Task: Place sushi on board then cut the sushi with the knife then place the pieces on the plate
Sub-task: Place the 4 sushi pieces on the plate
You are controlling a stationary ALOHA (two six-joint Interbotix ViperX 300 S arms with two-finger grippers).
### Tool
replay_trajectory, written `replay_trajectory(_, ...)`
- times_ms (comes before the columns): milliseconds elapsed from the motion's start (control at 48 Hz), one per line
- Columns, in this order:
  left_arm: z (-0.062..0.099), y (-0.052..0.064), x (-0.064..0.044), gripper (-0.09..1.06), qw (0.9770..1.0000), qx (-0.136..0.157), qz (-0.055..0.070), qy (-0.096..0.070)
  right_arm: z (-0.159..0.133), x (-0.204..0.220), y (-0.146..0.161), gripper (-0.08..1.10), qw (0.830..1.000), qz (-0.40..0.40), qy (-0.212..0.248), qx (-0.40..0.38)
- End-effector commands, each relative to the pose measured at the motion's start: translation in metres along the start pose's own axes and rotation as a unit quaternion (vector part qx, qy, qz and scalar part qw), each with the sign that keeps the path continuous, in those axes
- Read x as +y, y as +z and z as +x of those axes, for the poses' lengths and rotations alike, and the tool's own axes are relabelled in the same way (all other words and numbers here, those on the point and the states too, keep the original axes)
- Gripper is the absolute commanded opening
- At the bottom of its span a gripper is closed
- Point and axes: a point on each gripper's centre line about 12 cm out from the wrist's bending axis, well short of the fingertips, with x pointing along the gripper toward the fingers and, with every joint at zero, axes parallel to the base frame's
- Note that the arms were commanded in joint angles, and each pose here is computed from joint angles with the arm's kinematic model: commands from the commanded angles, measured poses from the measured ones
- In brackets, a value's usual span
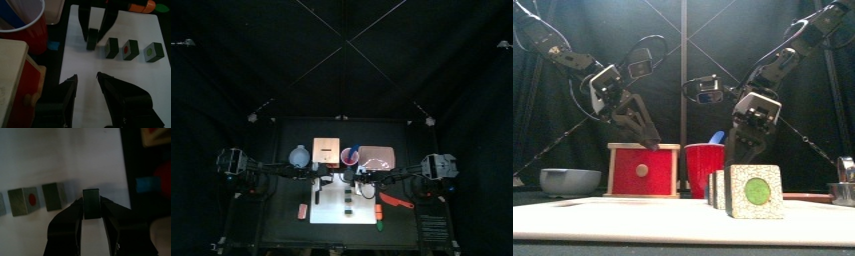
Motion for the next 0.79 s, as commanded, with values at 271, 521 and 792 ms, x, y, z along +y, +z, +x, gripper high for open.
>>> replay_trajectory(271,-0.001,0.007,-0.001,0.77,0.9999,-0.011,0.001,-0.001,-0.081,-0.074,-0.015,0.56,0.993,0.093,-0.067,-0.022)
replay_trajectory(521,-0.001,0.007,0.0,0.77,0.9999,-0.012,0.0,0.0,-0.067,-0.116,-0.036,0.57,0.985,0.137,-0.105,-0.01)
replay_trajectory(792,0.0,0.006,0.0,0.77,1.0,-0.009,0.0,0.0,-0.038,-0.134,-0.045,0.69,0.982,0.15,-0.113,0.0)
